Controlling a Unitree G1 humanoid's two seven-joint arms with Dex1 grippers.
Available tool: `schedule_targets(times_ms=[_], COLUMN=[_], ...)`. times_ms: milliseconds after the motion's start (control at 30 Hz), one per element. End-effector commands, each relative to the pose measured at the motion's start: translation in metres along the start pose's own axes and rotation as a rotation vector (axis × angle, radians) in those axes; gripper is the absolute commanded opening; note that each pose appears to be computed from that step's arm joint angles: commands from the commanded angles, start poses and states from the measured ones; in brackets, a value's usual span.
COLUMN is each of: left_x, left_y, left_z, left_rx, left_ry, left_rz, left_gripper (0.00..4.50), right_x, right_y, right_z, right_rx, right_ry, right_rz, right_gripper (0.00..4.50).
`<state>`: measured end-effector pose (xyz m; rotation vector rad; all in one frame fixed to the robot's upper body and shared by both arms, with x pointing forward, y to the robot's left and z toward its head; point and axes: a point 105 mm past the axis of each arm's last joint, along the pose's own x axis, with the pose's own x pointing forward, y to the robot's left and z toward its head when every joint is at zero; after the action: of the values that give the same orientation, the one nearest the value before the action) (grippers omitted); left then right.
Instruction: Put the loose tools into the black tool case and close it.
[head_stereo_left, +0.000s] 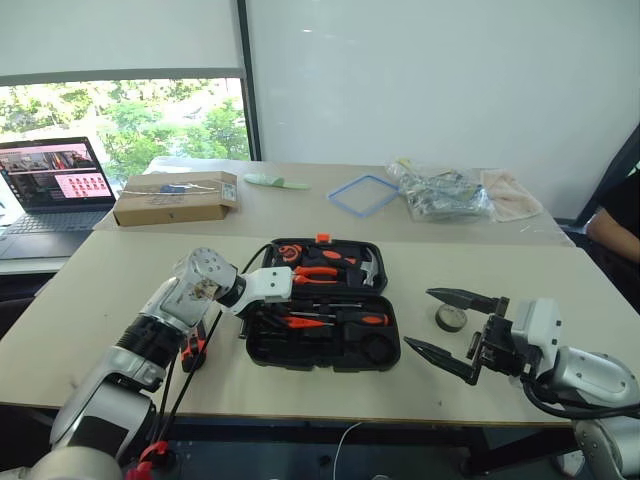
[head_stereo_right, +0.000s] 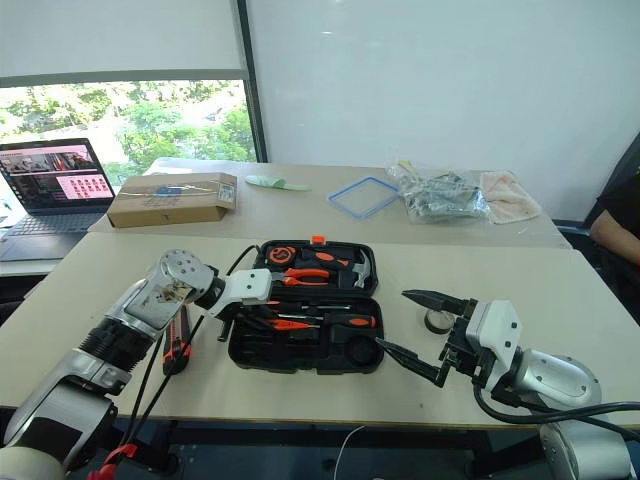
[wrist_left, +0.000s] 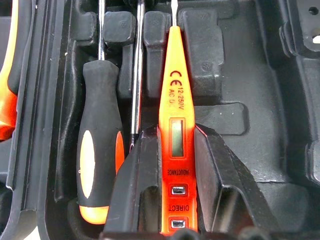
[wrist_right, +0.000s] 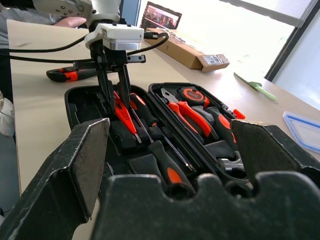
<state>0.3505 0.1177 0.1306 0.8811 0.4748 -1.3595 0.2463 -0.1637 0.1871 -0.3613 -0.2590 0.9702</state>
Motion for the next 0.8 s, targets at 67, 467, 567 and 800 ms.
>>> schedule_targets(times_ms=[67, 467, 567, 800], left_x=[-0.002, -0.021, -0.012, -0.001], left_y=[0.002, -0.003, 0.000, 0.002], left_z=[0.008, 0.024, 0.012, -0.003], left_rx=[0.044, 0.065, 0.012, -0.063], left_ry=[-0.043, -0.257, -0.258, -0.225], left_rz=[0.031, 0.065, 0.091, 0.106], left_gripper=[2.11, 1.98, 1.15, 0.04], right_x=[0.000, 0.000, 0.000, -0.001], right_y=[0.000, 0.006, 0.006, 0.006], right_z=[0.009, 0.001, 0.000, -0.001], right_rx=[-0.025, 0.013, 0.015, 0.012], right_ry=[-0.030, -0.007, -0.004, -0.003], right_rz=[0.000, 0.022, 0.024, 0.018], right_gripper=[4.50, 4.50, 4.50, 4.50])
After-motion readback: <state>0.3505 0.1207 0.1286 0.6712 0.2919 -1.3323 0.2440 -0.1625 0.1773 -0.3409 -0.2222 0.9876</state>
